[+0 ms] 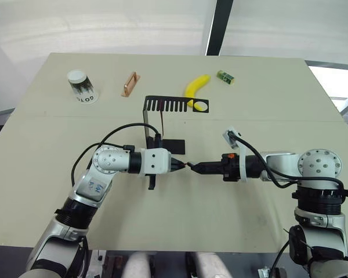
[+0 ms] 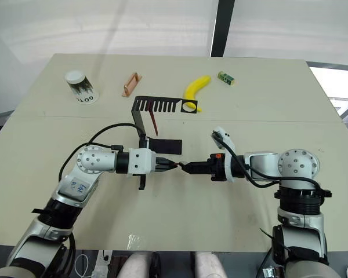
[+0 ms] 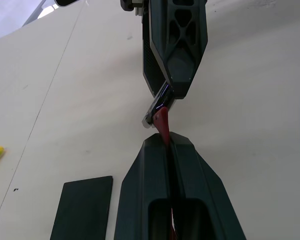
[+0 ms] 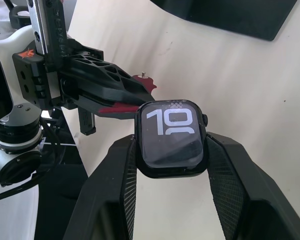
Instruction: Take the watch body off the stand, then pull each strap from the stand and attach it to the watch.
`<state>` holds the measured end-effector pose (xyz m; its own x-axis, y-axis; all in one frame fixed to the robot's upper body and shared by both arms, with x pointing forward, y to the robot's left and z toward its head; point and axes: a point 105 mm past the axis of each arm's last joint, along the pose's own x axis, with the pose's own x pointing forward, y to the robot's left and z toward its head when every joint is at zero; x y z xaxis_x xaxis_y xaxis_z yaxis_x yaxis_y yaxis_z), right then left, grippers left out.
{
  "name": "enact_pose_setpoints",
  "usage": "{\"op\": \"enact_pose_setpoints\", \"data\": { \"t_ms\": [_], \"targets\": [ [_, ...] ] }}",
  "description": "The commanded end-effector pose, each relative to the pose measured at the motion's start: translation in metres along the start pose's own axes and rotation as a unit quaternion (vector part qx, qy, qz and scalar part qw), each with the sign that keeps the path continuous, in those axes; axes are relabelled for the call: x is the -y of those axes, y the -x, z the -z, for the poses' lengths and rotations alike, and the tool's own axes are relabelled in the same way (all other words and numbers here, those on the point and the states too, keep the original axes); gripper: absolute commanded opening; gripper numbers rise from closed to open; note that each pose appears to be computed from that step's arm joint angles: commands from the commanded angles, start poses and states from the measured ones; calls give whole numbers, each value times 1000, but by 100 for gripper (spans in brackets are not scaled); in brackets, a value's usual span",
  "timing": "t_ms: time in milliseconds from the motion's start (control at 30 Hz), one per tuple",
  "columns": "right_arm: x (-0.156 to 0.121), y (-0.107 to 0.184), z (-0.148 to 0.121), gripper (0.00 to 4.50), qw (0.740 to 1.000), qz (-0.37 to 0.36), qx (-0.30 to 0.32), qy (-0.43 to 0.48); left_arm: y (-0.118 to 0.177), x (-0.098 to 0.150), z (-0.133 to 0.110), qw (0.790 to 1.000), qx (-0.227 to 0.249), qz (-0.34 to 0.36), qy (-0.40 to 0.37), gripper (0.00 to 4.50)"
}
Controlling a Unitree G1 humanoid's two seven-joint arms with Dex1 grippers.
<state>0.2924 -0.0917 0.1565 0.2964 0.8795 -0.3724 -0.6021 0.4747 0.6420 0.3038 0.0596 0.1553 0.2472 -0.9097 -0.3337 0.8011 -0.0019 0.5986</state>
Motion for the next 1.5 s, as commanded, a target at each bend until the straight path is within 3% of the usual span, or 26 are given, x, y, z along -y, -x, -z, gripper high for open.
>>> {"op": "enact_pose_setpoints", "data": {
  "t_ms": [33,1500],
  "targets": [
    [-19,-4,-1,152,999,-41,-5,24,-5,-2,-14,1000,21,-4,-22,0],
    [-20,-3,-2,152,999,-38,-7,31,-10,-5,-23,999,36,-1,-22,0]
  ]
}}
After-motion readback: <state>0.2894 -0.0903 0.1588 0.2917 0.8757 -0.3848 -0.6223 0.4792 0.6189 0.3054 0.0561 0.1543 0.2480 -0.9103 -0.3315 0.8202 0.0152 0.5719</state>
